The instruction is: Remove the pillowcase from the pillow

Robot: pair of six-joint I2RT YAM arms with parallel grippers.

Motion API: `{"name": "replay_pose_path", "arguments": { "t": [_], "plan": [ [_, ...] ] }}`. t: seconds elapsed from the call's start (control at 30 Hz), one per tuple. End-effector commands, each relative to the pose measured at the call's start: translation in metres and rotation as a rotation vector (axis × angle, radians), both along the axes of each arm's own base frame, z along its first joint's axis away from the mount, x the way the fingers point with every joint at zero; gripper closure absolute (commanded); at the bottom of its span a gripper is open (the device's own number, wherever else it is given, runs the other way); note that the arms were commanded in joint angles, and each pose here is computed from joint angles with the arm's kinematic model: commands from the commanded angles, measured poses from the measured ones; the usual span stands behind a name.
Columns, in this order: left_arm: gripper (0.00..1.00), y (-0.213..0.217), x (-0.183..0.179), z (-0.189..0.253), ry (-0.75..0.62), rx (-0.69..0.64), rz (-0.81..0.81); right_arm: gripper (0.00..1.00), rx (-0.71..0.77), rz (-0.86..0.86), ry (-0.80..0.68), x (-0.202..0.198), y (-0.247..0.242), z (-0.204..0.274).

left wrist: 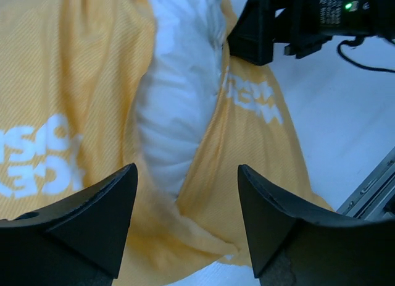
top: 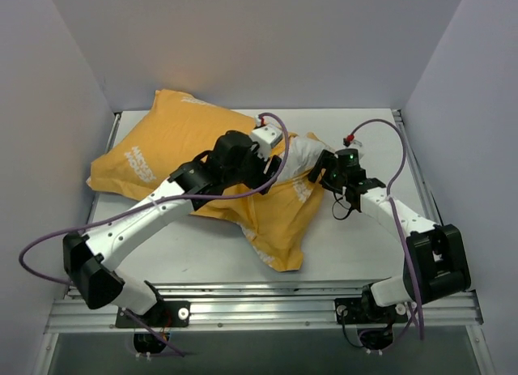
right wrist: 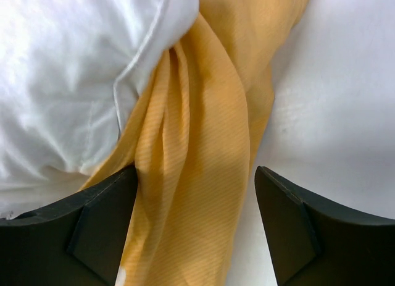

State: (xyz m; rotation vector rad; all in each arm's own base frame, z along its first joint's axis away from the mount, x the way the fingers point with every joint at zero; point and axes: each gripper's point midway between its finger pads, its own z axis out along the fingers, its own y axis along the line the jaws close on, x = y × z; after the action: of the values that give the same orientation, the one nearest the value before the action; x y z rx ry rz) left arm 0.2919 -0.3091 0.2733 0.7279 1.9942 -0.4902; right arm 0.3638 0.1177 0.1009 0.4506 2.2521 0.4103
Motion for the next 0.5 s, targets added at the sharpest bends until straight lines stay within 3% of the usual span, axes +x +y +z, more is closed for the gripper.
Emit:
{"name": "replay_pose_path", "arguments": {
  "t": [0.0,0.2,0.33,0.47],
  "plan": [
    [0.28,-0.034,0.007,0.025,-0.083,-0.011,-0.079,0.28,-0.076,0.029,-0.086,0.022,-0.003,0.02],
    [0.36,-0.063,0.039,-0.007,-0.046,0.055,-0.017,0.28,-0.036,0.043,-0.072,0.014,0.002,0.011],
    [0.37,-0.038,0.072,-0.042,-0.05,0.203,0.183,0.28,-0.036,0.05,-0.072,0.004,0.001,0.014],
    [0.34,-0.014,0.086,-0.054,-0.063,0.259,0.299,0.28,-0.04,0.049,-0.096,-0.003,-0.002,0.025]
  ]
}}
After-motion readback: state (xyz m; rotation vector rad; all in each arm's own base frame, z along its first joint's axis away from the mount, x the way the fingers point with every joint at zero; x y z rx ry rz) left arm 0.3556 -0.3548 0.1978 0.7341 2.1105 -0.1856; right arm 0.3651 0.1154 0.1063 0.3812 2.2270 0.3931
